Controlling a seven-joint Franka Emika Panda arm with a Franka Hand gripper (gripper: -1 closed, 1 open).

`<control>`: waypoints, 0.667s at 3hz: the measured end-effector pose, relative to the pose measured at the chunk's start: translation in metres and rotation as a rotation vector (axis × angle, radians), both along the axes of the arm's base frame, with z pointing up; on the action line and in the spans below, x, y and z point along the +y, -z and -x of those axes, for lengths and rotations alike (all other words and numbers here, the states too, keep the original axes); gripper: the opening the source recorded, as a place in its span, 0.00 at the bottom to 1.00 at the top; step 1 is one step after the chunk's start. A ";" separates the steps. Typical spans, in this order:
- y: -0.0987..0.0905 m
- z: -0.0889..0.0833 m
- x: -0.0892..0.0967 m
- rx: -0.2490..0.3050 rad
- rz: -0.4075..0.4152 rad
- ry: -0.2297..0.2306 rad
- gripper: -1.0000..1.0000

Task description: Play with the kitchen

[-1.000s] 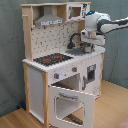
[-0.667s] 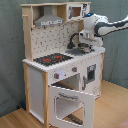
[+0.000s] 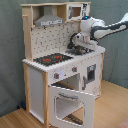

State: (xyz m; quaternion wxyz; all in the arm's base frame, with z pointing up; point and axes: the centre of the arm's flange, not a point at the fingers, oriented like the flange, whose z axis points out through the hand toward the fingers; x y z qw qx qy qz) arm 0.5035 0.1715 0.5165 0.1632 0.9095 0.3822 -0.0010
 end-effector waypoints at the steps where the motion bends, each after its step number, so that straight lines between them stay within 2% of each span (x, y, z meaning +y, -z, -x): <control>1: 0.004 -0.004 0.009 -0.014 -0.050 0.072 0.00; 2: 0.004 -0.004 0.009 -0.014 -0.053 0.076 0.00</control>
